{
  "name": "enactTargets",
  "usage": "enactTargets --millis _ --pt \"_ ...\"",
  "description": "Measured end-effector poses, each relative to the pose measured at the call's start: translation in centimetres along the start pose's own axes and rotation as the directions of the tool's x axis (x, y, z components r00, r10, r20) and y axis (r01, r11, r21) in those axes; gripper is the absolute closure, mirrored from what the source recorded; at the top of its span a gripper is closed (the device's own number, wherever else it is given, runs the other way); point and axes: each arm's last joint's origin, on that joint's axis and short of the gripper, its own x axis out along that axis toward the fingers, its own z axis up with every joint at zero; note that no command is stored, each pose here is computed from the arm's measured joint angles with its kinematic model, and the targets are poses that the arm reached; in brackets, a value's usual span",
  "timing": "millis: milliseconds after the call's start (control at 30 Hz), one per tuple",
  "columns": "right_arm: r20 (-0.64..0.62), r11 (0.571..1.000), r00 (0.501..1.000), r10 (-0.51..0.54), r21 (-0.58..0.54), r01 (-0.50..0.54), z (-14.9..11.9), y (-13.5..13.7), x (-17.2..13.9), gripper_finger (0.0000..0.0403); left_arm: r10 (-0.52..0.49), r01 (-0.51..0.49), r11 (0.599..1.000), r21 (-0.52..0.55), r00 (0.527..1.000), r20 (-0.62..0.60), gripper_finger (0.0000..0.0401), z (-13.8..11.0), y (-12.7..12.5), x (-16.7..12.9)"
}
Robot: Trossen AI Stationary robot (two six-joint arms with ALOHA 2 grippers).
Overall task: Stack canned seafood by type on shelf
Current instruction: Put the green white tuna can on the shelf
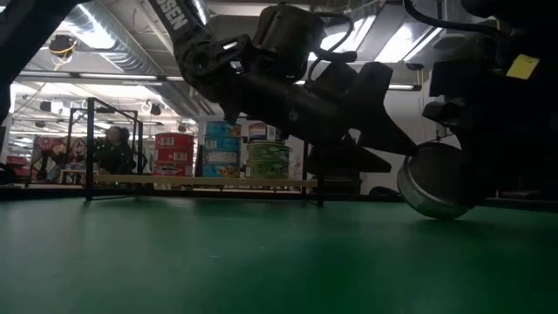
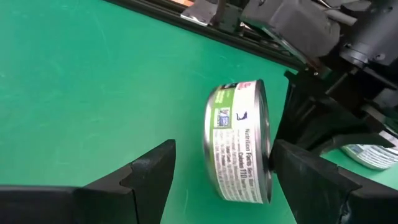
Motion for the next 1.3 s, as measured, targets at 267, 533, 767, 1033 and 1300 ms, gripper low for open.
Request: enactTargets --millis 267,533,767,1033,1300 --pt "0.000 1.000 1.000 0.000 0.000 0.000 0.0 0.0 0.0 0.0400 -0.028 0.028 0.998 0.055 1.000 -0.011 0.0139 -0.1 -0.2 0.0" --pt "0.000 1.000 1.000 0.002 0.000 -0.002 0.0 0.0 0.0 0.0400 -0.046 0.046 0.999 0.017 0.999 -0.008 0.0139 -1.7 0.3 0.9" --pt "0.013 1.000 1.000 0.005 -0.003 -0.005 0.1 0.0 0.0 0.0400 -0.101 0.100 0.995 0.027 0.995 0.029 0.0139 -2.4 0.4 1.7" --pt "0.017 1.000 1.000 0.015 -0.019 -0.015 0.2 0.1 0.0 0.0400 -0.203 0.199 0.973 0.120 0.979 0.025 0.0153 -1.8 -0.6 2.6" --pt "0.016 1.000 1.000 0.015 -0.019 -0.015 0.2 0.1 0.0 0.0400 -0.193 0.191 0.974 0.119 0.981 0.011 0.0253 -1.9 -0.3 2.6"
